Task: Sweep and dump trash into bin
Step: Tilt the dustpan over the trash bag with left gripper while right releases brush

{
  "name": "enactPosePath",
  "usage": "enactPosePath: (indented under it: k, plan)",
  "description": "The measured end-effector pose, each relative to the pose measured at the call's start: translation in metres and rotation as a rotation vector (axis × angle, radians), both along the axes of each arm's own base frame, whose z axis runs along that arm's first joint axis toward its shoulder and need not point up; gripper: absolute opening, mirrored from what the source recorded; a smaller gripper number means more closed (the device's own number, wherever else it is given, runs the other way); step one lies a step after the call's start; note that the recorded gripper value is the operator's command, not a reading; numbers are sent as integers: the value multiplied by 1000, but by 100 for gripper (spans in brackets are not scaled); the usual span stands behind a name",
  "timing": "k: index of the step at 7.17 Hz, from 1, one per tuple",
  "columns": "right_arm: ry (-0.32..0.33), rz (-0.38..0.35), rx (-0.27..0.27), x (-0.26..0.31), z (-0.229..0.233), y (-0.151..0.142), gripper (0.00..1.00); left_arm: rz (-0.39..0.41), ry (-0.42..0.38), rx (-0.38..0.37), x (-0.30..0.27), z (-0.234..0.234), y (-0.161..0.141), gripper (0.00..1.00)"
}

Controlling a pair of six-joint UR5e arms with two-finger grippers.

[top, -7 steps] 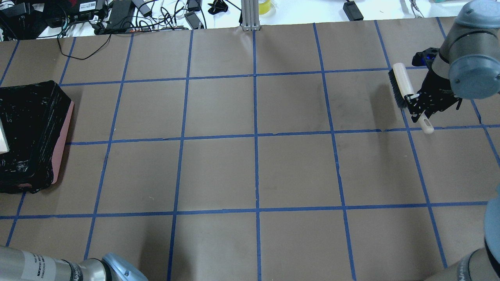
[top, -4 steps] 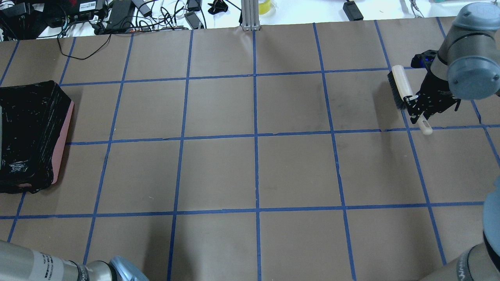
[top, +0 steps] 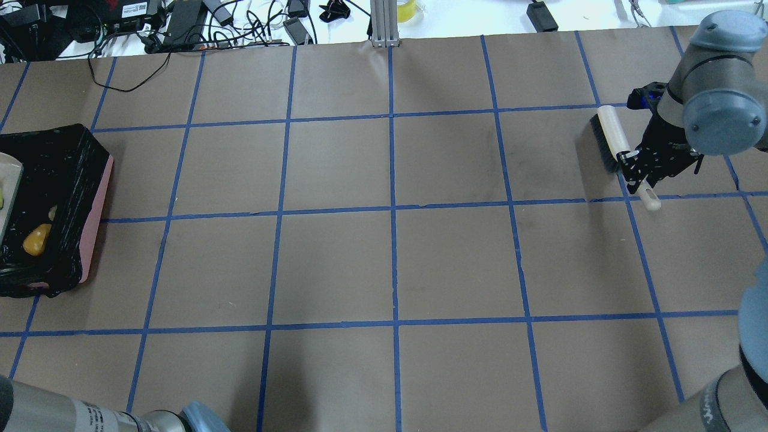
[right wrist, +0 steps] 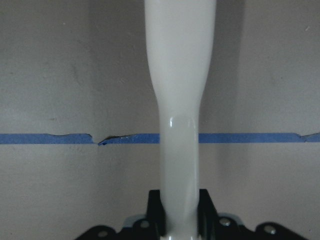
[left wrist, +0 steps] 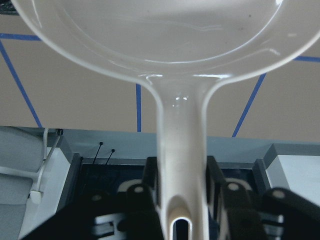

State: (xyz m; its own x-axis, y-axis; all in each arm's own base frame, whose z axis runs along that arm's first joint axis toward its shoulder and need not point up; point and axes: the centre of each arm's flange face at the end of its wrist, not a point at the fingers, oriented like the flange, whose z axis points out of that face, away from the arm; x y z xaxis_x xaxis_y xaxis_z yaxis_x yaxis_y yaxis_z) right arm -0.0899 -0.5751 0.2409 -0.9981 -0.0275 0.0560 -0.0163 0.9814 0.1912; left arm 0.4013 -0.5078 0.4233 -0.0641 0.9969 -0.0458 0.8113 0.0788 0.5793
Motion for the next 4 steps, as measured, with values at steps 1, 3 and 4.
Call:
enactPosePath:
  k: [1, 3, 4]
  plan:
    - [0, 0, 1, 0, -1, 0, 55, -26, -36, -16, -6, 1, 2, 0]
    - [1, -2, 0, 0, -1, 0, 71, -86, -112, -30, -26, 11, -4, 0]
    - [2, -3, -1, 0, -1, 0, 76, -106, -181, -31, -49, 20, -12, 0]
